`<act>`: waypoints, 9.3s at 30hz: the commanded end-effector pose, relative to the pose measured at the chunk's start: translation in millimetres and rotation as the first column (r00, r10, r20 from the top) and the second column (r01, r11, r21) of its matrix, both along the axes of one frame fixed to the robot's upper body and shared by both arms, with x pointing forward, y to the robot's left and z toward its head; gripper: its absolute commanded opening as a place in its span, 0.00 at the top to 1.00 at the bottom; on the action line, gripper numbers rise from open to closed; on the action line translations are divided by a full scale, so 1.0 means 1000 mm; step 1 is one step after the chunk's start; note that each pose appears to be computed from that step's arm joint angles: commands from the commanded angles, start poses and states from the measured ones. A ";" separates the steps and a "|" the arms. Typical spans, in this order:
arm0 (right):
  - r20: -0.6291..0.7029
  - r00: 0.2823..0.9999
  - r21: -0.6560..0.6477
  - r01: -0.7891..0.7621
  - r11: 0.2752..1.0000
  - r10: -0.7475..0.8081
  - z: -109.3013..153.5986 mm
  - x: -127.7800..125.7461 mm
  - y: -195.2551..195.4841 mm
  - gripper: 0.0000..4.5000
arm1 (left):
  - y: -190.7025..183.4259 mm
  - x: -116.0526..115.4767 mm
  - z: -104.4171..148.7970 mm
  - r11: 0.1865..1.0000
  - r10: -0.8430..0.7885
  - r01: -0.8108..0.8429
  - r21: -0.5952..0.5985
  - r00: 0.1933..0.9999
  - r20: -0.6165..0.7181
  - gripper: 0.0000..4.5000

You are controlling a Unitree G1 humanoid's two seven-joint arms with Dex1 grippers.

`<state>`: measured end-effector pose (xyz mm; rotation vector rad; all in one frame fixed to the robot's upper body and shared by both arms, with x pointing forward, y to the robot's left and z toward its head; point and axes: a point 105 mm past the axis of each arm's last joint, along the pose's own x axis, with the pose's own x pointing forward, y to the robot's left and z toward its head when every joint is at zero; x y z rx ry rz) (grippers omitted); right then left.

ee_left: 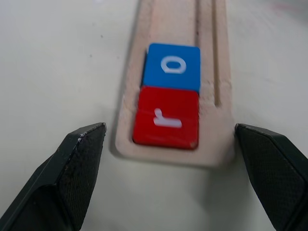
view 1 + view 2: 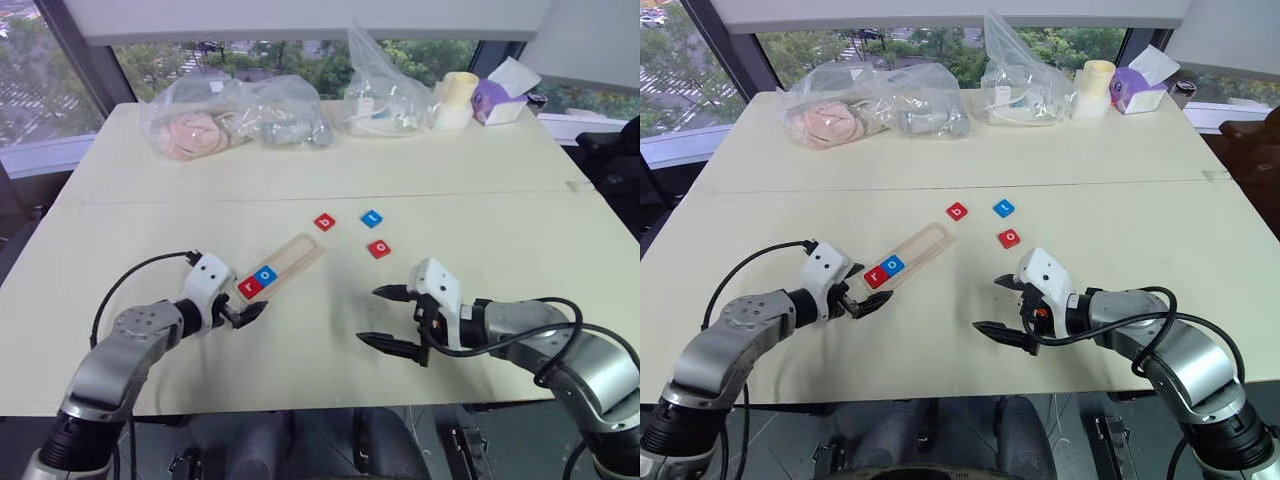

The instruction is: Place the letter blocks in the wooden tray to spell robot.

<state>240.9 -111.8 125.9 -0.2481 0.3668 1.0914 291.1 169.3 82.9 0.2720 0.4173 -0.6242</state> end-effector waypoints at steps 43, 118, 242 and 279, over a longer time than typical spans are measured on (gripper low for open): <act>0.047 0.982 -0.023 0.183 0.983 -0.182 0.014 -0.008 -0.029 0.00 | -0.045 0.046 0.001 0.633 -0.765 0.754 0.175 0.644 -0.009 0.01; -0.184 0.241 0.037 0.971 0.238 -0.953 -0.024 0.043 -0.059 0.74 | -0.074 0.004 0.096 0.829 -0.429 0.480 -0.288 0.875 0.223 0.00; 0.101 0.921 -0.057 -0.373 0.926 0.377 -0.013 0.069 0.081 0.00 | 0.008 -0.048 0.055 0.933 -0.358 0.357 -0.055 0.933 -0.018 0.00; 0.065 0.808 0.011 0.587 0.810 -0.586 -0.011 0.128 -0.001 0.00 | -0.036 -0.014 0.106 0.887 -0.418 0.444 -0.124 0.888 0.194 0.00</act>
